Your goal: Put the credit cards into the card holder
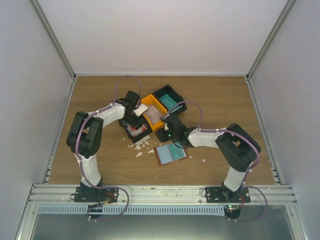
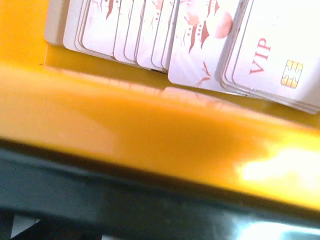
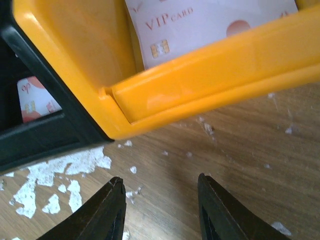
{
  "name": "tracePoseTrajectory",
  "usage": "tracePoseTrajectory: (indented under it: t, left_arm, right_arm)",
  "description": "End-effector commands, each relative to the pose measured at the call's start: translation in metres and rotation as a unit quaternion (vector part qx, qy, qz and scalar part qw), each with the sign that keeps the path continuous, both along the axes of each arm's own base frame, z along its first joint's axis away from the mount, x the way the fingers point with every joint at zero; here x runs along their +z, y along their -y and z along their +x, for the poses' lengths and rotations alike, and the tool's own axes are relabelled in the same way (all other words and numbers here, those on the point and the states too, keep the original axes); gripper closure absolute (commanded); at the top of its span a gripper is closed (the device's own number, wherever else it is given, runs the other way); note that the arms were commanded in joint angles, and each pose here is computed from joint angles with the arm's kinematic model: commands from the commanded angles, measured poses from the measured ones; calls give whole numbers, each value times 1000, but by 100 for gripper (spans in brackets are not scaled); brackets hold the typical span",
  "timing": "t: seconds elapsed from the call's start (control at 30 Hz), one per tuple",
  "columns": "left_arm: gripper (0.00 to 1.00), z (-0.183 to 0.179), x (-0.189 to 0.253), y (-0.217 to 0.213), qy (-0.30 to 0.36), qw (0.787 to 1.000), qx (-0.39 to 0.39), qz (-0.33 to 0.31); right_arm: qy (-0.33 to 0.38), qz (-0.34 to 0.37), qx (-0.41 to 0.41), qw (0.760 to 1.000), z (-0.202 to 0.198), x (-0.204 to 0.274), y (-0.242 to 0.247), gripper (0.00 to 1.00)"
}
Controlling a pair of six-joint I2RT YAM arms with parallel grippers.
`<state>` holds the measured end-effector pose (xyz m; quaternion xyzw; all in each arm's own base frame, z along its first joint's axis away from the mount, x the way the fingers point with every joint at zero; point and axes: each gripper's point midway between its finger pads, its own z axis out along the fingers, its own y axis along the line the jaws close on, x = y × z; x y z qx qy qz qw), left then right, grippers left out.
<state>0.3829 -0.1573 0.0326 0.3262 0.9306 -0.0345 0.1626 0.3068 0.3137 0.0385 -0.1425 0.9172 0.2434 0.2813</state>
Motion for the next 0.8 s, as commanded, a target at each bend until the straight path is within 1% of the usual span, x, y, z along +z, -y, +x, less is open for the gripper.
tracePoseTrajectory:
  t: [0.0, 0.2, 0.3, 0.4, 0.53, 0.77]
  left_arm:
    - [41, -18, -19, 8, -62, 998, -12, -19]
    - [57, -22, -8, 11, -64, 997, -14, -32]
    - [61, -23, 4, 15, -60, 997, -17, -46]
    - [63, -26, 14, 18, -59, 997, -19, -56]
    - [64, -34, 18, 20, -68, 996, -18, -50]
    - [64, -48, 33, 31, -62, 995, -33, -74]
  right_arm:
    - [19, 2, -1, 1000, 11, 6, -12, 59]
    - [19, -9, 4, 1000, 21, 0, -19, 59]
    - [17, -11, 4, 1000, 24, -1, -23, 59]
    - [12, -11, 6, 1000, 25, -4, -26, 59]
    - [5, -10, 8, 1000, 27, -6, -30, 60]
    - [1, -5, 7, 1000, 28, -7, -32, 60]
